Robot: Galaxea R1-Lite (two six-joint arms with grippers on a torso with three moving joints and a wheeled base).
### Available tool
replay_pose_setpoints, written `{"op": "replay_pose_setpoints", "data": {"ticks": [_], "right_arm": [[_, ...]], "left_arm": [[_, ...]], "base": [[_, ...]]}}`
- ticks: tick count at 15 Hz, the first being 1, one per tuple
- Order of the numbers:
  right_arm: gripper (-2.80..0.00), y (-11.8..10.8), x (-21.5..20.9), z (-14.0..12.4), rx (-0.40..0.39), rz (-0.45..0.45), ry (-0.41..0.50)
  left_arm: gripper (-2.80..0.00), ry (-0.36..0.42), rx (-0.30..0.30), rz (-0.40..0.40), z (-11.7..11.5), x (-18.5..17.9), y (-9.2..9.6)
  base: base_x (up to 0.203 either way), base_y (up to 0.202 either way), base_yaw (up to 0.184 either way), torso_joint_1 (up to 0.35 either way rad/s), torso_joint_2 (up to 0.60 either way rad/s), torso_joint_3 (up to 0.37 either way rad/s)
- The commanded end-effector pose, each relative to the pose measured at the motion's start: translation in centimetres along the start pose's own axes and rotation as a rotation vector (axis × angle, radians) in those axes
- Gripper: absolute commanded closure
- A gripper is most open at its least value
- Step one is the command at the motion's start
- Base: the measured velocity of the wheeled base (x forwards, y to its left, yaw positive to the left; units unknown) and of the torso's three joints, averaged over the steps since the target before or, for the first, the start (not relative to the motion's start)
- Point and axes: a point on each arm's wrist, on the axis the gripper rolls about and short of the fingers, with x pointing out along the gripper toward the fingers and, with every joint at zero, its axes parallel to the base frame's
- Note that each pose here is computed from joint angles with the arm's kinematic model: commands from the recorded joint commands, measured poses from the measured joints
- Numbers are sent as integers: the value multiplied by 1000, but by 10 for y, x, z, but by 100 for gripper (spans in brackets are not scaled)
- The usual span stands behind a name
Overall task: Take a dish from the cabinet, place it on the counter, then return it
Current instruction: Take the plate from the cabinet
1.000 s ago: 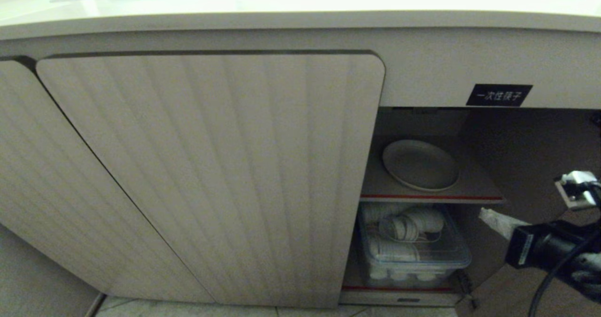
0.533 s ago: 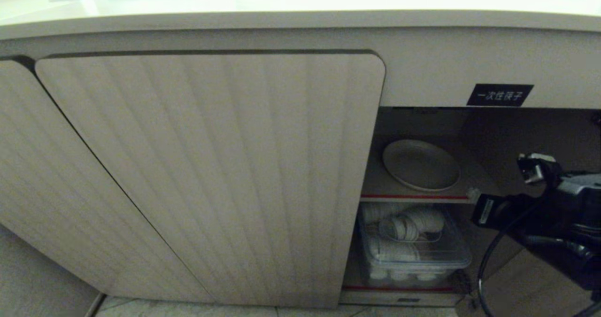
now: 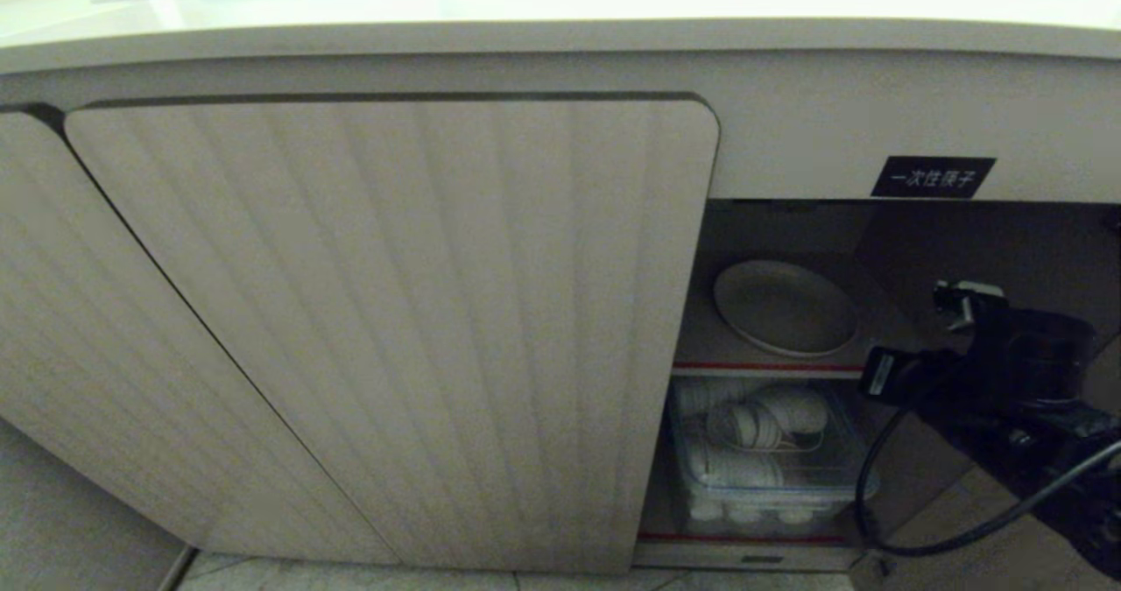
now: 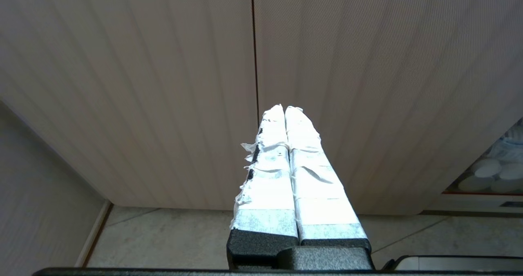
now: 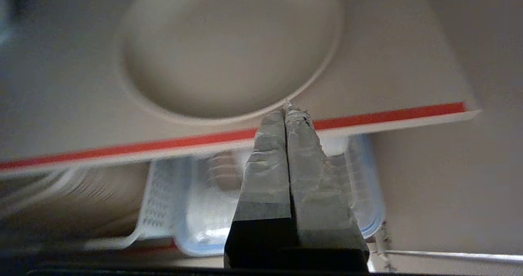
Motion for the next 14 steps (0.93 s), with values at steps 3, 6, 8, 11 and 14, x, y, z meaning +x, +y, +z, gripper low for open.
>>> {"op": "replay_pose_setpoints", "data": {"ticks": [3, 6, 8, 11, 14], "right_arm": [[0, -2, 21, 3, 7, -23, -20], [0, 0, 33, 6, -4, -19, -37], [0, 2, 39, 10, -4, -14, -54], [0, 4, 43, 9, -7, -12, -52], [0, 5, 48, 8, -32, -11, -56]], "left_arm": [[0, 0, 0, 0, 0, 0, 0], [0, 0, 0, 0, 0, 0, 0], [0, 0, 0, 0, 0, 0, 0], [0, 0, 0, 0, 0, 0, 0], [0, 0, 0, 0, 0, 0, 0]], "base": [[0, 0, 0, 0, 0, 0], [0, 0, 0, 0, 0, 0], [0, 0, 0, 0, 0, 0], [0, 0, 0, 0, 0, 0], [0, 0, 0, 0, 0, 0]]}}
